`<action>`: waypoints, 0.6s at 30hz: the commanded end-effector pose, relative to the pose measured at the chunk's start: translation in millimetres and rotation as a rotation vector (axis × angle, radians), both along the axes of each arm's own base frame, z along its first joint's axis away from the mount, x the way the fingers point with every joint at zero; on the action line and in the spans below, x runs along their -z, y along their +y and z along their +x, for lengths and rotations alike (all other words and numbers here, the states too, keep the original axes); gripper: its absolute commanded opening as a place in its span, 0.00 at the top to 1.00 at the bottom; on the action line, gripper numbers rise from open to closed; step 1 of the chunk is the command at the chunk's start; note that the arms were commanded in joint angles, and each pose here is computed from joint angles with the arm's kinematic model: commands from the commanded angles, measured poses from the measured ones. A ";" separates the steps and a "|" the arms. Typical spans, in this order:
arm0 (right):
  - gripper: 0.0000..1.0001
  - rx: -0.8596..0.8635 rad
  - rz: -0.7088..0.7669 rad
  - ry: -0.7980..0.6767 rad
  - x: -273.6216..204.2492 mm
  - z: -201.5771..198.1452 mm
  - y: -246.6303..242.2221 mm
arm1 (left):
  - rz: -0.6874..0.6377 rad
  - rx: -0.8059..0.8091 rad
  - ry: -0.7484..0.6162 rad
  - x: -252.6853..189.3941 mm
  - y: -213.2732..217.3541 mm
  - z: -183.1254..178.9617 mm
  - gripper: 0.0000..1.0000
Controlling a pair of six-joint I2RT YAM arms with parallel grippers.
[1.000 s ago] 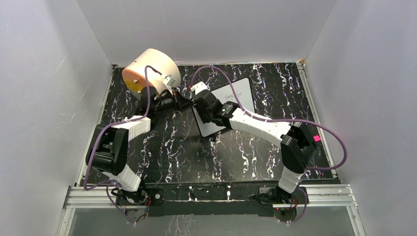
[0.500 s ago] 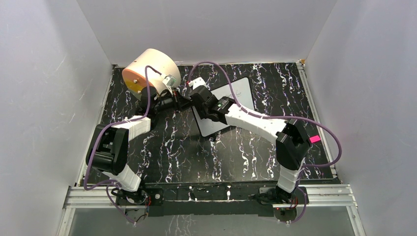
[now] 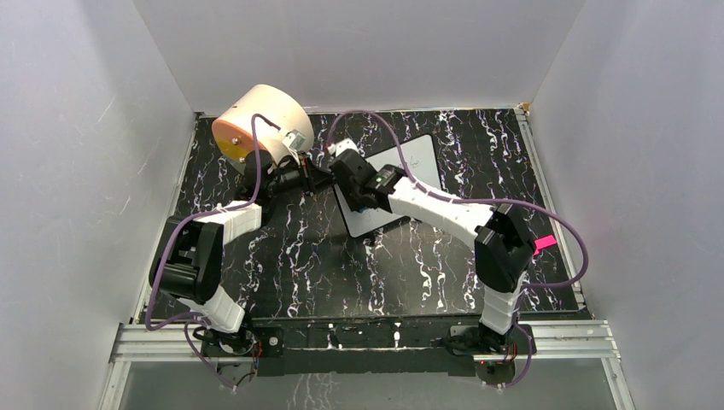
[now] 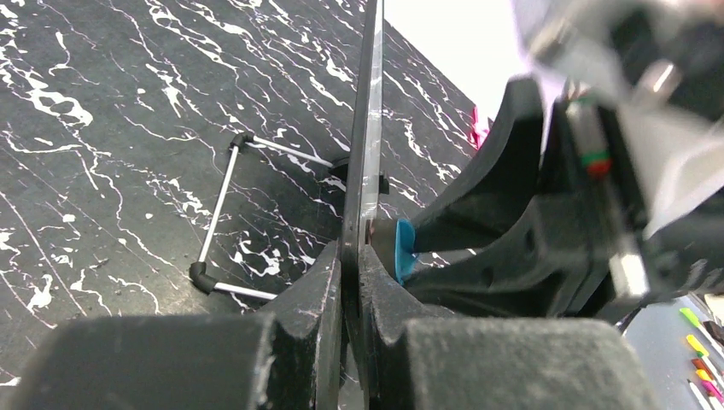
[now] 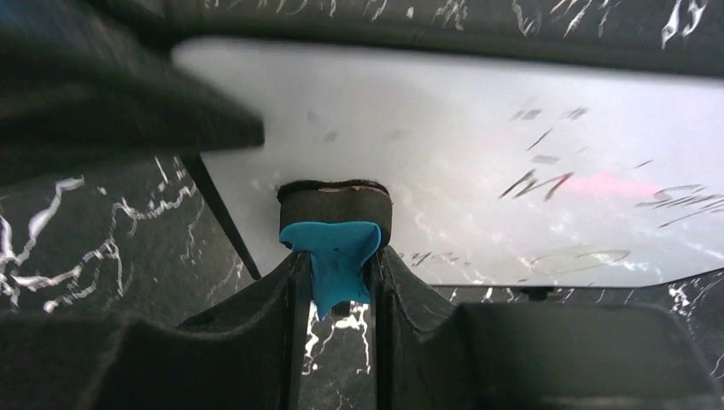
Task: Erase the whiteboard
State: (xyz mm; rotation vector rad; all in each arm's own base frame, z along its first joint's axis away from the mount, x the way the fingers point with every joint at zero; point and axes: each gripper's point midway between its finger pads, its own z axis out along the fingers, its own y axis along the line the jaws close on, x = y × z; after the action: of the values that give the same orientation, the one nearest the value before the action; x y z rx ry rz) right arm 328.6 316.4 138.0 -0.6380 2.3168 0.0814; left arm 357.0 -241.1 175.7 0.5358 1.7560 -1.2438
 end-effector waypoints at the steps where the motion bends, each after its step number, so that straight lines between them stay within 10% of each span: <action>1: 0.86 0.112 0.117 -0.140 -59.5 54.2 10.7 | 0.024 0.101 0.012 12.2 -10.9 -22.3 1.00; 10: 0.86 0.193 0.117 -0.075 -45.5 62.1 3.6 | 0.019 0.104 0.013 12.7 -11.6 -23.2 1.00; 18: 0.87 0.012 0.055 0.081 6.8 -6.6 26.6 | 0.009 0.104 0.014 11.7 -12.4 -21.8 1.00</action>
State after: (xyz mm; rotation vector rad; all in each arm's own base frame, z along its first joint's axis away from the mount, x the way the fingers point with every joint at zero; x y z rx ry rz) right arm 342.2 330.3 155.8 -0.5318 2.3446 0.1034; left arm 360.4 -239.9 173.7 0.5074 1.7665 -1.2341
